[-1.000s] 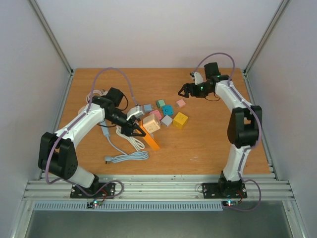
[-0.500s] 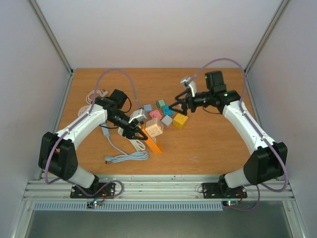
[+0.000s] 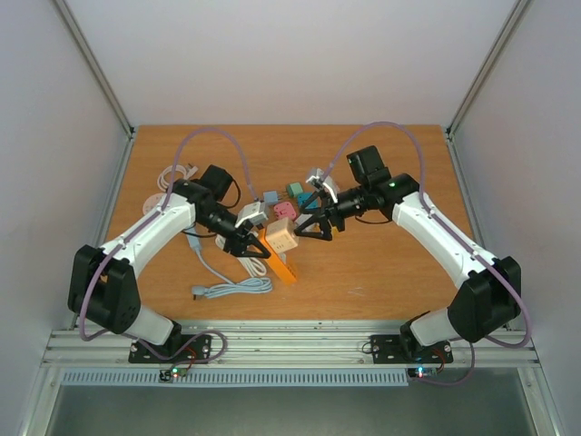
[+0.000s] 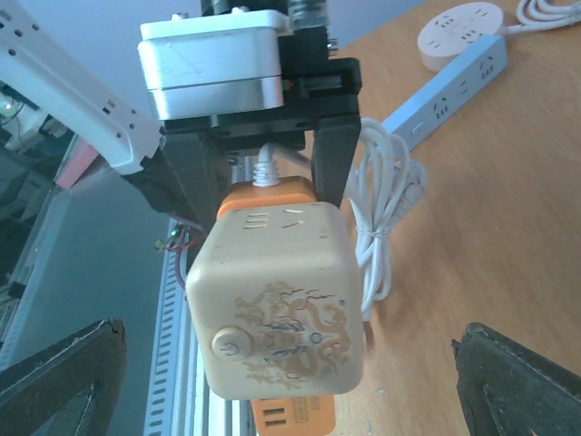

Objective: Pull the plug off the socket
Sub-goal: Remove the plug from the socket.

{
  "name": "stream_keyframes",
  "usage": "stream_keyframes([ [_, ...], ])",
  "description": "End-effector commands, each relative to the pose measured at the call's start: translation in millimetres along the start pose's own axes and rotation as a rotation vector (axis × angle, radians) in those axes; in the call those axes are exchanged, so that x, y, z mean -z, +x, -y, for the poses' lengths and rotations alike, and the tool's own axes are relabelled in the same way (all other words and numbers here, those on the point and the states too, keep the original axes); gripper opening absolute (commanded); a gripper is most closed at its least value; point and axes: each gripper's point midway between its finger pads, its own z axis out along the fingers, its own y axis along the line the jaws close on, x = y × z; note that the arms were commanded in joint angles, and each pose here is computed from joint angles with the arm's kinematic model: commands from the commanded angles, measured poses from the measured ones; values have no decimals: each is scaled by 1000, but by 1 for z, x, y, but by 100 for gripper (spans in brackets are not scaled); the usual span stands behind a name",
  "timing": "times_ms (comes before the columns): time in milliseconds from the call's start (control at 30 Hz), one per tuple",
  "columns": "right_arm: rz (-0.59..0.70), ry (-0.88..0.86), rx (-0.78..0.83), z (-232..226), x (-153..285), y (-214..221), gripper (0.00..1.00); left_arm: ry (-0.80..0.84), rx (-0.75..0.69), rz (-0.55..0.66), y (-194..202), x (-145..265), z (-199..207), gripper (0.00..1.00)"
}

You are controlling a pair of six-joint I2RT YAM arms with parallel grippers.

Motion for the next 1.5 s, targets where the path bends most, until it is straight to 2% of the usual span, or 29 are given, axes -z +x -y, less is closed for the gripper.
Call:
stream_keyframes([
  [0, -28, -38, 51, -16, -6, 8, 98, -4, -58, 55, -14, 3, 8, 0],
  [333, -85, -63, 55, -20, -28, 18, 97, -11, -49, 54, -14, 3, 6, 0],
  [533, -97, -67, 50, -19, -31, 22, 88, -13, -53, 55, -14, 3, 6, 0],
  [767, -126, -24, 46, -9, -40, 27, 86, -14, -53, 56, -14, 3, 6, 0],
  [900, -146, -11, 43, -5, -46, 32, 82, -13, -55, 57, -14, 3, 6, 0],
  [1033, -144, -29, 37, -8, -46, 31, 69, -13, -56, 57, -14, 3, 7, 0],
  [1267, -138, -88, 37, -22, -42, 27, 32, -17, -55, 51, -12, 3, 5, 1],
  [1467, -137, -67, 50, -19, -39, 26, 8, -2, -71, 50, -10, 2, 9, 0],
])
